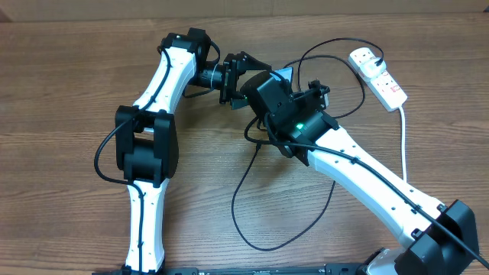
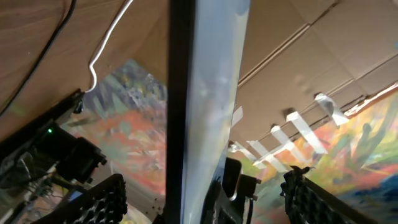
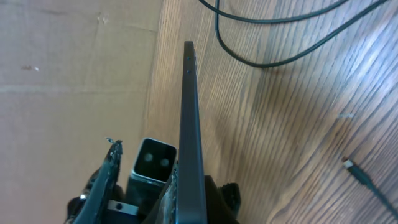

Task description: Plug charger to phone and switch on socket

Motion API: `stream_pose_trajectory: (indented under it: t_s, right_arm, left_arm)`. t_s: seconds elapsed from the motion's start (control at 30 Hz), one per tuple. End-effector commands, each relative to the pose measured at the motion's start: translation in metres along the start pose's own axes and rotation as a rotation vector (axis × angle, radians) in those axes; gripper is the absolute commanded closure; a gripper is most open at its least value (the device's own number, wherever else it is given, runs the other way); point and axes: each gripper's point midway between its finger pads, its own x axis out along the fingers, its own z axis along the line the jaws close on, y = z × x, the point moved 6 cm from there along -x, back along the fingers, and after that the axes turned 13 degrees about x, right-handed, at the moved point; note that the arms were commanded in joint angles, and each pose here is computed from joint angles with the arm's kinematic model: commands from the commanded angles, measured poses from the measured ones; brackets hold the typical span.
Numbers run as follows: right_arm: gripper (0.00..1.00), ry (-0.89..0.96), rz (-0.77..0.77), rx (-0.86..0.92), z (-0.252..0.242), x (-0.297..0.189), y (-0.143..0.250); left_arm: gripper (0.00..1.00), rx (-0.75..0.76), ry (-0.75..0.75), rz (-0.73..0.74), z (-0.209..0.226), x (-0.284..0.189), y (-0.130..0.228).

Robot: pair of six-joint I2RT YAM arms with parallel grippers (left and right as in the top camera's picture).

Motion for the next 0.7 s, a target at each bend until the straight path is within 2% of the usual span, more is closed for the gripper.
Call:
stream_pose_trajectory:
  t_s: [0.0,0.1,0.2,0.27,0.47,0.57,0.67]
  right_arm:
    - [0.96,-0.053,0.013,0.095,0.015,-0.007,0.002]
    - [0.96,-0.031,0.047,0.182,0.013,-0.007,0.006]
    - [0.96,-0.007,0.08,0.246,0.011,-0.007,0.01]
    - [0.96,0.001,0.09,0.249,0.01,-0.007,0.011]
    - [0.96,0.01,0.107,0.249,0.009,-0.008,0.013]
    - [0.96,-0.002,0.116,0.257,0.012,-0.01,0.013]
    - [0.96,-0.003,0.118,0.284,0.013,-0.011,0.013]
  left_arm:
    - [0.24,-0.074,0.017,0.008,-0.006,0.0,0.001]
    - [0.24,-0.118,-0.013,-0.008,-0.003,0.0,-0.001]
    - [0.31,-0.158,-0.077,-0.046,0.004,-0.001,-0.005]
    - [0.34,-0.149,-0.093,-0.059,0.005,-0.002,-0.009]
    - [0.34,-0.144,-0.088,-0.066,0.003,-0.002,-0.013]
    - [0.42,-0.152,-0.088,-0.068,0.002,-0.002,-0.014]
    - [0.42,-0.181,-0.087,-0.069,0.002,-0.002,-0.014]
